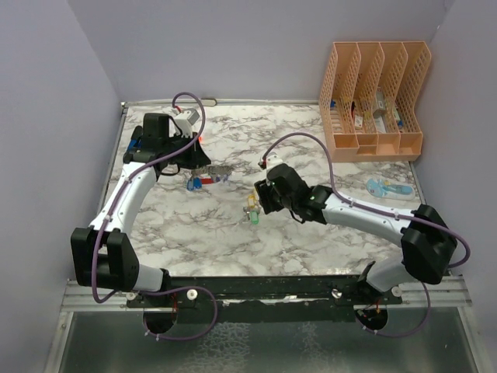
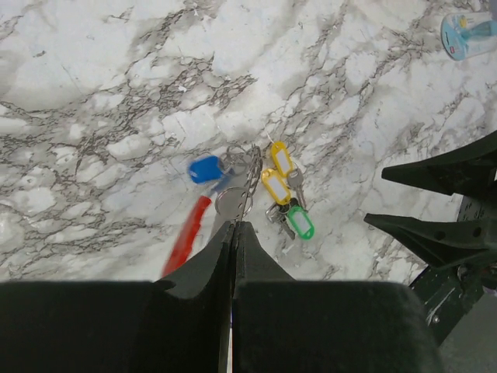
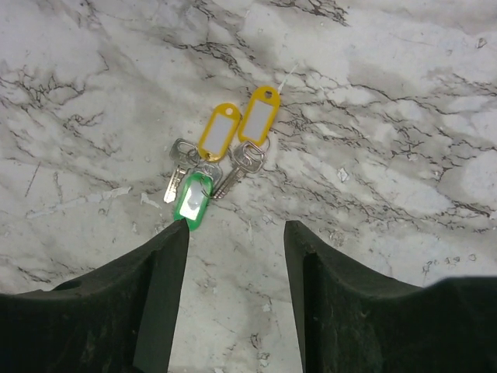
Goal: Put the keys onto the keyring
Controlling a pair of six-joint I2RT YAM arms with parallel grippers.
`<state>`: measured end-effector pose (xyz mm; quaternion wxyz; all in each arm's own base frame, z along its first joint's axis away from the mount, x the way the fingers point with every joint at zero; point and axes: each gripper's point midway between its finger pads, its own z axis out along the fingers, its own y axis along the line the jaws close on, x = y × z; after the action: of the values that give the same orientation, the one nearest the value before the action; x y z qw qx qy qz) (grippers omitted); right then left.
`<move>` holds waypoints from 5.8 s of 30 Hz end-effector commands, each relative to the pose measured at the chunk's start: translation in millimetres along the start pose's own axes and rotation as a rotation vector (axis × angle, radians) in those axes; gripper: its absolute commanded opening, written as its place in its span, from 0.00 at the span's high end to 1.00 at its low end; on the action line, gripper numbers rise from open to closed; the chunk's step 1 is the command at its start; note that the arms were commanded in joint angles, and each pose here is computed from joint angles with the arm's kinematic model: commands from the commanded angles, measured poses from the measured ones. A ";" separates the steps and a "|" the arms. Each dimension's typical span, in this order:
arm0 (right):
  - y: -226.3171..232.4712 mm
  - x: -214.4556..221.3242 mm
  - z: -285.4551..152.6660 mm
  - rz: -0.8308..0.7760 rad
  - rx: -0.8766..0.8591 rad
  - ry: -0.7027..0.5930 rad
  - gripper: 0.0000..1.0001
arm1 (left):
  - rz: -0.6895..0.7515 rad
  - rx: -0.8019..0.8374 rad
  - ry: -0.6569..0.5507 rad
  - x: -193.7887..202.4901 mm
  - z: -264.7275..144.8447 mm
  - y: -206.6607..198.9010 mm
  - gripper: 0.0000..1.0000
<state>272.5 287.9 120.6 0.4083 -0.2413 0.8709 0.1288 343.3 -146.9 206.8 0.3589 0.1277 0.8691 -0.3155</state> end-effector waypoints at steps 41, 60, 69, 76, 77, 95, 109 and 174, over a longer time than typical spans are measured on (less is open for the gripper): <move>45.4 -100.5 -5.8 -0.095 -0.396 -0.362 0.56 | 0.306 0.010 0.001 36.5 4.7 39.6 1.00; 48.8 -48.9 15.4 -0.029 -0.443 -0.212 0.55 | 0.509 0.123 0.267 148.0 8.5 57.8 0.93; 58.5 -33.7 21.9 -0.026 -0.500 -0.156 0.52 | 0.541 0.095 0.273 144.6 9.1 63.7 0.75; 72.5 -27.3 21.7 -0.052 -0.589 -0.139 0.51 | 0.767 0.116 0.331 151.3 3.5 75.6 0.73; 77.7 -24.5 22.5 -0.060 -0.613 -0.129 0.51 | 0.783 0.115 0.330 149.6 4.9 77.2 0.73; 101.5 -35.7 47.2 -0.040 -0.640 -0.161 0.44 | 0.563 0.128 0.159 74.4 13.2 48.0 0.07; 110.9 -50.0 73.2 -0.016 -0.642 -0.135 0.49 | 0.421 0.176 0.306 84.0 -2.1 34.5 0.21; 133.7 -46.7 82.7 -0.129 -0.722 -0.101 0.63 | 0.503 0.032 0.173 53.7 -22.7 57.4 0.16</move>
<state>286.2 451.5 87.7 0.3414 -0.4133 0.7377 0.4104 320.0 -85.3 145.6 0.3192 0.3627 0.8524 -0.1998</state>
